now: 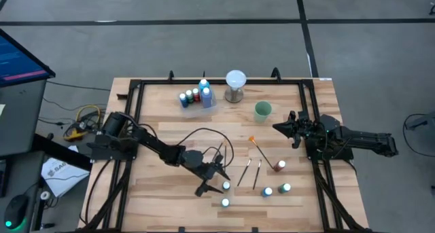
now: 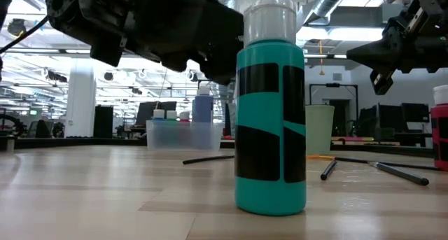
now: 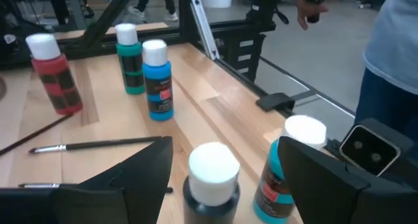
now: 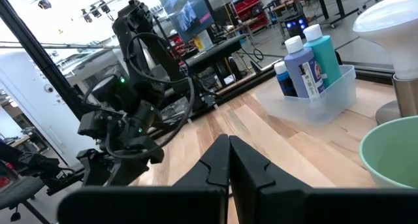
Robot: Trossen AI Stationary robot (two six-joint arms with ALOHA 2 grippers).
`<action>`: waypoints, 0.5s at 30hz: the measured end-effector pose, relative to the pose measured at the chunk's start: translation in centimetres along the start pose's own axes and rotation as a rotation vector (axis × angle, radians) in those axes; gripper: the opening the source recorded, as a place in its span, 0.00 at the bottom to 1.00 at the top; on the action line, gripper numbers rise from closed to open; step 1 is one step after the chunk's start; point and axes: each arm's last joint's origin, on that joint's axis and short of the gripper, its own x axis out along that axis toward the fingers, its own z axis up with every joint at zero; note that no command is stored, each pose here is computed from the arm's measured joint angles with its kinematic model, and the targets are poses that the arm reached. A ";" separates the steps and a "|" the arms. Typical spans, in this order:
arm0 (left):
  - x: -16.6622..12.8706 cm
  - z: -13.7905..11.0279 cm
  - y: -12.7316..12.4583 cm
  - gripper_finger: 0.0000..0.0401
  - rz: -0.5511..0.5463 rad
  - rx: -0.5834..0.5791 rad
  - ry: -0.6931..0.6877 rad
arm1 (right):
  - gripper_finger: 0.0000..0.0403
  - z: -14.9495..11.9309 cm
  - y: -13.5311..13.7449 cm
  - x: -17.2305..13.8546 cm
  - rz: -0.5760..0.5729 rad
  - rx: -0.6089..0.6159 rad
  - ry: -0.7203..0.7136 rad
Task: Pick & Place Paint Supplies
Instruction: Put the small black paint bottle into the transparent bin
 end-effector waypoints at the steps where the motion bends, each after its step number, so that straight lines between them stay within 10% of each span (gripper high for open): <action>1: 0.1 -0.2 0.0 0.68 0.000 -0.001 0.006 | 0.00 0.0 0.0 0.0 0.000 0.000 0.000; 15: 1.2 -0.3 0.3 0.59 0.001 -0.009 0.000 | 0.00 0.0 0.0 0.0 0.000 0.000 0.000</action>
